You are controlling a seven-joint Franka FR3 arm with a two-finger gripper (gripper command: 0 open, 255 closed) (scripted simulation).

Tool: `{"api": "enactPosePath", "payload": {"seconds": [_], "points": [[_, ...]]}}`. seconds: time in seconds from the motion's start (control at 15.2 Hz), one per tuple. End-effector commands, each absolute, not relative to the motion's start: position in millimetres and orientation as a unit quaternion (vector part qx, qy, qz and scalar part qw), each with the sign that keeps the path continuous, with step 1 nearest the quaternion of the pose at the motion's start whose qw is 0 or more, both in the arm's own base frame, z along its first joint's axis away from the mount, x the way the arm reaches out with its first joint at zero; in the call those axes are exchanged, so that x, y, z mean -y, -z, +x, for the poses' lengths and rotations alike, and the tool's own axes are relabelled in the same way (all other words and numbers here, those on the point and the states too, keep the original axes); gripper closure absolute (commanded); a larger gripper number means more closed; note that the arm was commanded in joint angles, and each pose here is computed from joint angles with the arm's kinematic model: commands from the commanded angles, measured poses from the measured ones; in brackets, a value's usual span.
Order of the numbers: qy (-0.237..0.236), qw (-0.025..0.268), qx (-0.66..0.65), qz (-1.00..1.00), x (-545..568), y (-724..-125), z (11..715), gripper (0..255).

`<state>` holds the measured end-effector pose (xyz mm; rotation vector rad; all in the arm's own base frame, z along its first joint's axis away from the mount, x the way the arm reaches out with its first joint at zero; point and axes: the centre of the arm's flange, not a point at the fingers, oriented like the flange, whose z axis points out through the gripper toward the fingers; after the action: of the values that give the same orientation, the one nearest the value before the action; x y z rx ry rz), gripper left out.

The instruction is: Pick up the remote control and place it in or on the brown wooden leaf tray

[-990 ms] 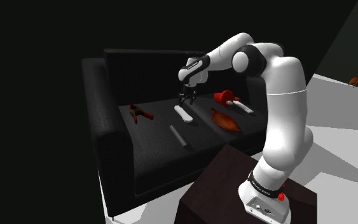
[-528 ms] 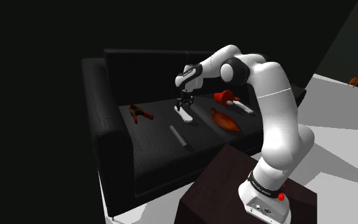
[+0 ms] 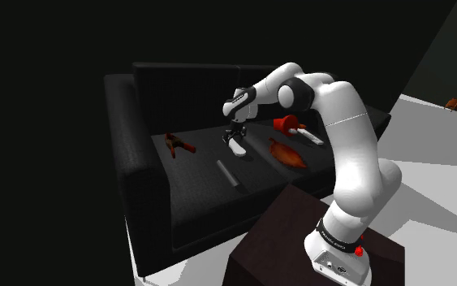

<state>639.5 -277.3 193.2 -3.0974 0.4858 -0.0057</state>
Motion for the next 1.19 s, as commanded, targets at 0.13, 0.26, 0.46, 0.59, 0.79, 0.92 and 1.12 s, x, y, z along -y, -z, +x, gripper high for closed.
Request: {"api": "enactPosePath", "payload": {"seconds": [0.13,0.26,0.46,0.59,0.79,0.92,1.12], "points": [[0.002,0.003,-0.155,-0.988,277.3,-192.5,639.6,0],[0.002,0.003,-0.155,-0.988,277.3,-192.6,639.6,0],[0.002,0.003,-0.155,-0.988,277.3,-192.5,639.6,255],[0.002,0.003,-0.155,-0.988,277.3,-192.6,639.6,255],[0.002,0.003,-0.155,-0.988,277.3,-192.5,639.6,255],[0.002,0.003,-0.155,-0.988,277.3,-192.5,639.6,255],[0.002,0.003,-0.155,-0.988,277.3,-208.4,639.6,255]]}}
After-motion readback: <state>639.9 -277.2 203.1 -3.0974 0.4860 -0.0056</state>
